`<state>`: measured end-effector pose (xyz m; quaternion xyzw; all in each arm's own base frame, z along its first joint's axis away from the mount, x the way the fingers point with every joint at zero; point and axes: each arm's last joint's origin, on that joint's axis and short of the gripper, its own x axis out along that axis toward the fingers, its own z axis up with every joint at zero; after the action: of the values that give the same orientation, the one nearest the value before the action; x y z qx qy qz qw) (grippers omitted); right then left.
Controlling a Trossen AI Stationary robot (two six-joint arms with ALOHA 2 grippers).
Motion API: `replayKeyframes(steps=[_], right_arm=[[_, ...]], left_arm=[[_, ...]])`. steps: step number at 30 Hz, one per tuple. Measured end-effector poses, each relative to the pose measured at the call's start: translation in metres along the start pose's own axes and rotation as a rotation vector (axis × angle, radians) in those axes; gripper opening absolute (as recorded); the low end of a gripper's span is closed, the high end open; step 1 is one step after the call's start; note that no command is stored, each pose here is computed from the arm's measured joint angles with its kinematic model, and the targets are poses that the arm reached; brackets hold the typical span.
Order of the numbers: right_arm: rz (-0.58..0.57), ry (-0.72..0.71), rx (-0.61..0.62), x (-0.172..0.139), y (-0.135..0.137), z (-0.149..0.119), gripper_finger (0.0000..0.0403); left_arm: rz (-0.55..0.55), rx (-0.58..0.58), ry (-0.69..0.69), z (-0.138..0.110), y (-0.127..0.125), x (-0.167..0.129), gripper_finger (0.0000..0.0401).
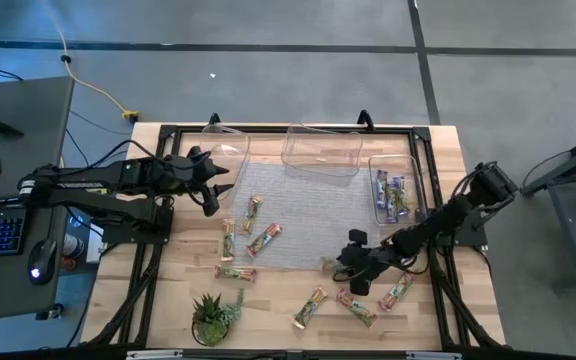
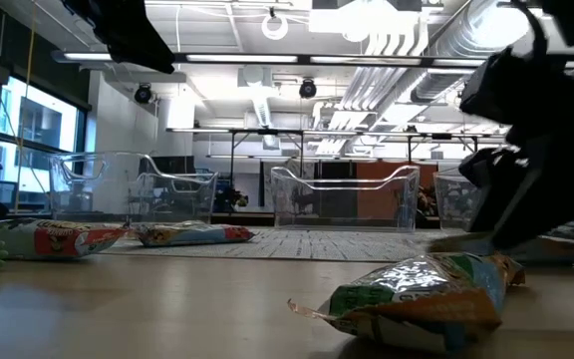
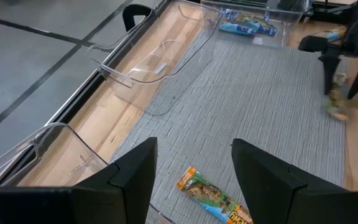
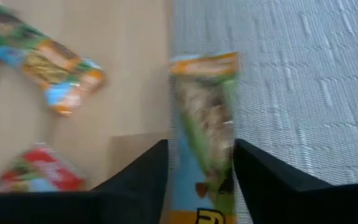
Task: Pick and place Granola Bars by type
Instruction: Put the yellow granola bar into the middle transparent bin
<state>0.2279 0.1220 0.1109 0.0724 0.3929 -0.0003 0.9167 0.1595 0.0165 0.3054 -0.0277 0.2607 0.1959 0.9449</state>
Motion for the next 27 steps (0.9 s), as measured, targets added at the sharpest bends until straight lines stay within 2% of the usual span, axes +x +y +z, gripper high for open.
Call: replayKeyframes(steps=[8,13,21,27], right_arm=[[0.019,-0.102,0.041,-0.013,0.001,0.019,0.0089],[0.023,-0.106,0.038,-0.015,0.0,0.02,0.0076],[0.028,-0.072,0.025,-0.011,0.001,0.016,0.0135],[0.031,-0.02,-0.048,-0.002,0.002,0.008,0.0189]], left_arm=[[0.0,0.0,0.0,0.0,0.0,0.0,0.0202],[0.0,0.001,0.002,0.0,0.0,0.0,0.0202],[-0.001,0.001,0.002,0.0,0.0,0.0,0.0202],[-0.001,0.001,0.002,0.0,0.0,0.0,0.0202]])
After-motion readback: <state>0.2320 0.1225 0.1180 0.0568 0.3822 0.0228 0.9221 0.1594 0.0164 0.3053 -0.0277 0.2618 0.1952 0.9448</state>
